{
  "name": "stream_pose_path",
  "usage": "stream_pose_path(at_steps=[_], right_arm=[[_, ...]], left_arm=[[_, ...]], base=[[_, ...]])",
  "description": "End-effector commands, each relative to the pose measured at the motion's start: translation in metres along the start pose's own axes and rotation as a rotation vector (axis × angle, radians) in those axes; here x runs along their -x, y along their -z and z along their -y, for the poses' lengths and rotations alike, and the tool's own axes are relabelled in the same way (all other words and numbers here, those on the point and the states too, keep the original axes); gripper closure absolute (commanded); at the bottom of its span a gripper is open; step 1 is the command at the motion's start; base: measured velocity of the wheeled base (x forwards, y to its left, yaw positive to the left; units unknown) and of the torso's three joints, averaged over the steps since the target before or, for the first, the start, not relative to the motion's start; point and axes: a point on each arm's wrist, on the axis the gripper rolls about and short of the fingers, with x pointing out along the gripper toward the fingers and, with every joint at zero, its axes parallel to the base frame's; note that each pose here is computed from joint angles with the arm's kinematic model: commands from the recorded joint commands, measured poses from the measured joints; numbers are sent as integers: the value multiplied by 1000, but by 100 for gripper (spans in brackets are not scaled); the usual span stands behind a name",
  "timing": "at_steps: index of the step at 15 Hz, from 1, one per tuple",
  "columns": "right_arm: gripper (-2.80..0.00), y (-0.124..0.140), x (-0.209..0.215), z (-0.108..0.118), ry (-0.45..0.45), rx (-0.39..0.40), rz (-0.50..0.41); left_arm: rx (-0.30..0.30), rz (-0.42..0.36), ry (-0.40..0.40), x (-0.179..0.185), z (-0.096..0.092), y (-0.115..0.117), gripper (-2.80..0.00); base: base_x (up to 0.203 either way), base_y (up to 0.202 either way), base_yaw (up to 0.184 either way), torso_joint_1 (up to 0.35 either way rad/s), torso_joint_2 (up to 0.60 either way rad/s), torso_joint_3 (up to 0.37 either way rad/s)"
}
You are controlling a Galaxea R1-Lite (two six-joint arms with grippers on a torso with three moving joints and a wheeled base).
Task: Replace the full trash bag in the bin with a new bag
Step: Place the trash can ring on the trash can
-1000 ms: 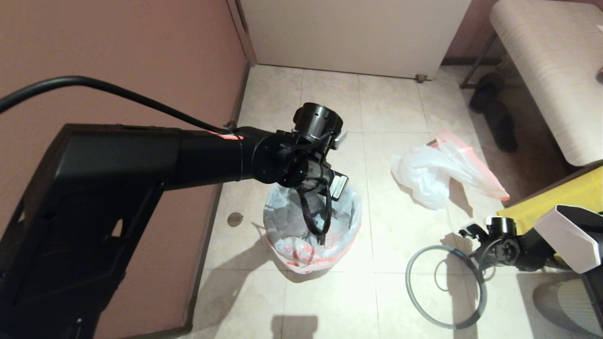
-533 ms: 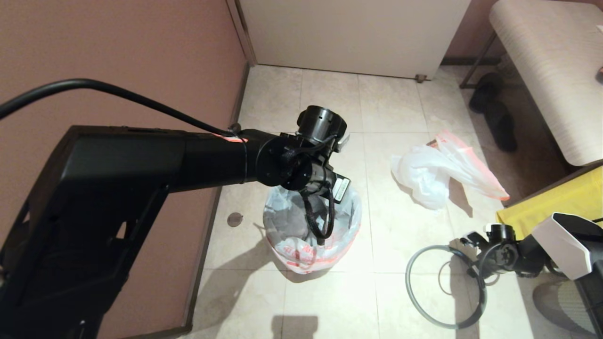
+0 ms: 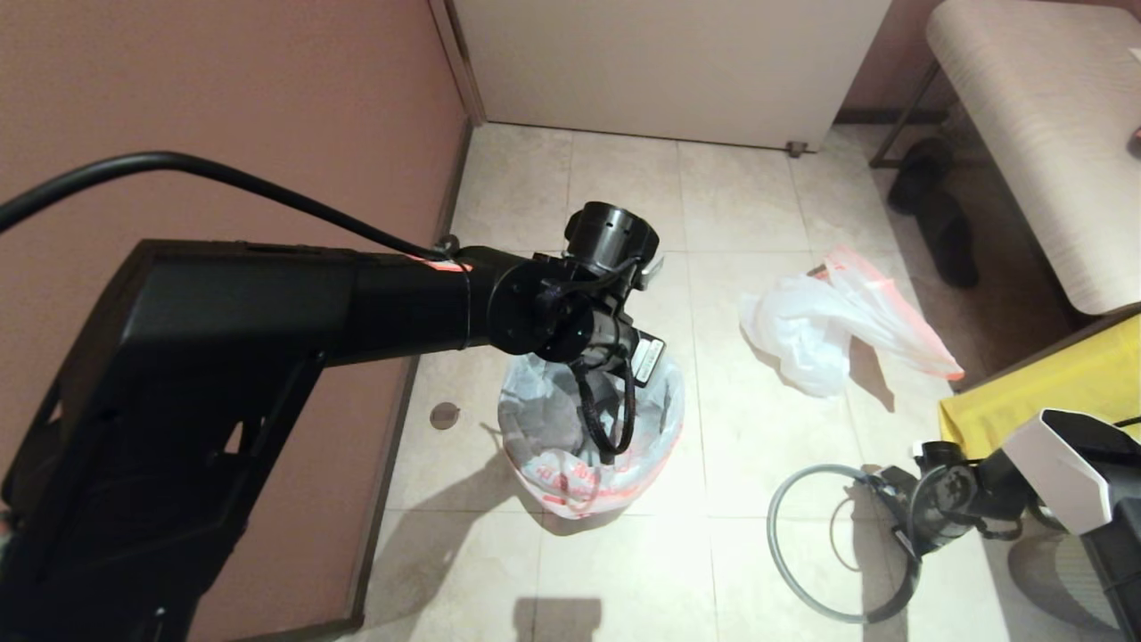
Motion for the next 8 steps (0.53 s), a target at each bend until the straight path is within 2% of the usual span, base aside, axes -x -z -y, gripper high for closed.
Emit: stream_pose_path(at_steps=[1, 3, 6, 8], right_arm=[[0, 4, 5, -2, -37, 19, -53], [0, 10, 15, -3, -111, 42, -151], [0, 1, 23, 3, -129, 25, -113], [0, -9, 28, 6, -134, -54, -70]], left_arm=[[0, -4, -6, -1, -1, 0, 0], [0, -4, -6, -1, -1, 0, 0], [1, -4, -7, -1, -2, 0, 0], [0, -5, -6, -2, -1, 1, 0]], base=[[0, 0, 0, 0, 0, 0], [0, 0, 0, 0, 0, 0], [0, 0, 0, 0, 0, 0], [0, 0, 0, 0, 0, 0]])
